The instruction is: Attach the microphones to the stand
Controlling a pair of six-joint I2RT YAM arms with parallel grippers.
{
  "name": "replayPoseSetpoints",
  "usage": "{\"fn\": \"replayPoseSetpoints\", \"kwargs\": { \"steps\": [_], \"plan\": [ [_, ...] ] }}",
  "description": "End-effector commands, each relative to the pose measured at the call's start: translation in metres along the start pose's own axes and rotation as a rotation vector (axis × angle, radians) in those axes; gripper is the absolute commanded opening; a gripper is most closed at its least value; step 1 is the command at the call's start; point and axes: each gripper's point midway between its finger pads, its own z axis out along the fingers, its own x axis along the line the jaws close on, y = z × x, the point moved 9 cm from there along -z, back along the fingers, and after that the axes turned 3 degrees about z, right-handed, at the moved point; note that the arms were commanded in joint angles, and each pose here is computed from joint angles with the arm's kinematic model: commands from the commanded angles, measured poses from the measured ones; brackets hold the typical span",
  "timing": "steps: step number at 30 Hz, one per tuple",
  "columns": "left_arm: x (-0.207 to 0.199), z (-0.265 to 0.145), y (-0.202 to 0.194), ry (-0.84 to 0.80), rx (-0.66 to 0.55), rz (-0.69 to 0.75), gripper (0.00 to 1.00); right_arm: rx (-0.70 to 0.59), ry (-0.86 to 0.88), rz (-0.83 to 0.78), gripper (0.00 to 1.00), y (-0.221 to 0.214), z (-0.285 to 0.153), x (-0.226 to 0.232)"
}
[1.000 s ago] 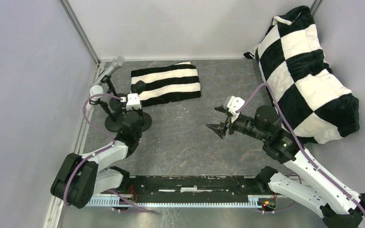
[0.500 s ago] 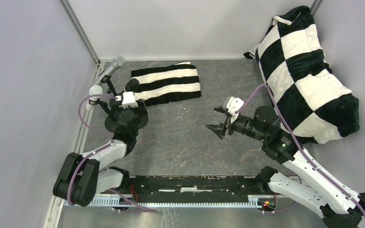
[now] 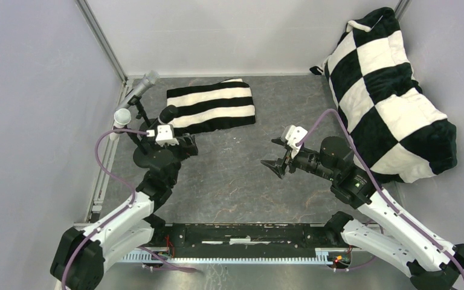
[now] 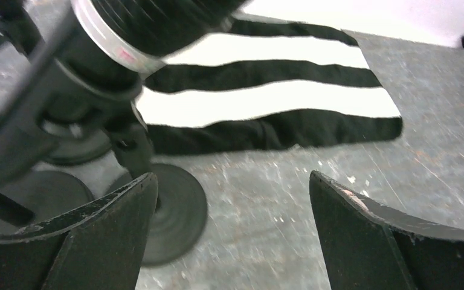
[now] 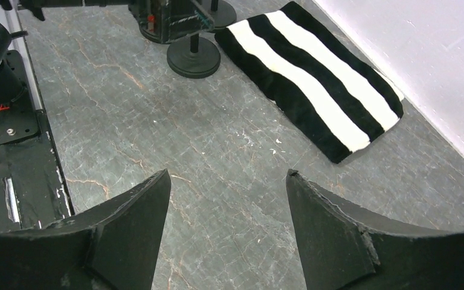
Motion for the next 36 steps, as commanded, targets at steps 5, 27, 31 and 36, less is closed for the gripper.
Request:
{"fn": "replayPoseSetpoints", "kwargs": {
  "steps": [5,27,31,36],
  "plan": [
    [-0.014,-0.038,-0.013,0.006,0.115,-0.176,1.00,-0.046,-0.083,-0.020,0.78,0.006,-0.001,-0.007],
    [-0.065,-0.052,0.145,-0.295,0.099,0.011,1.00,0.157,-0.514,0.289,0.85,-0.005,-0.019,-0.071],
    [-0.049,-0.046,0.162,-0.294,0.106,-0.050,1.00,0.085,-0.587,0.306,0.85,0.007,-0.047,-0.086],
    [-0.015,-0.045,0.170,-0.255,0.112,-0.137,1.00,-0.031,-0.720,0.247,0.86,0.029,-0.080,-0.086]
  ]
}}
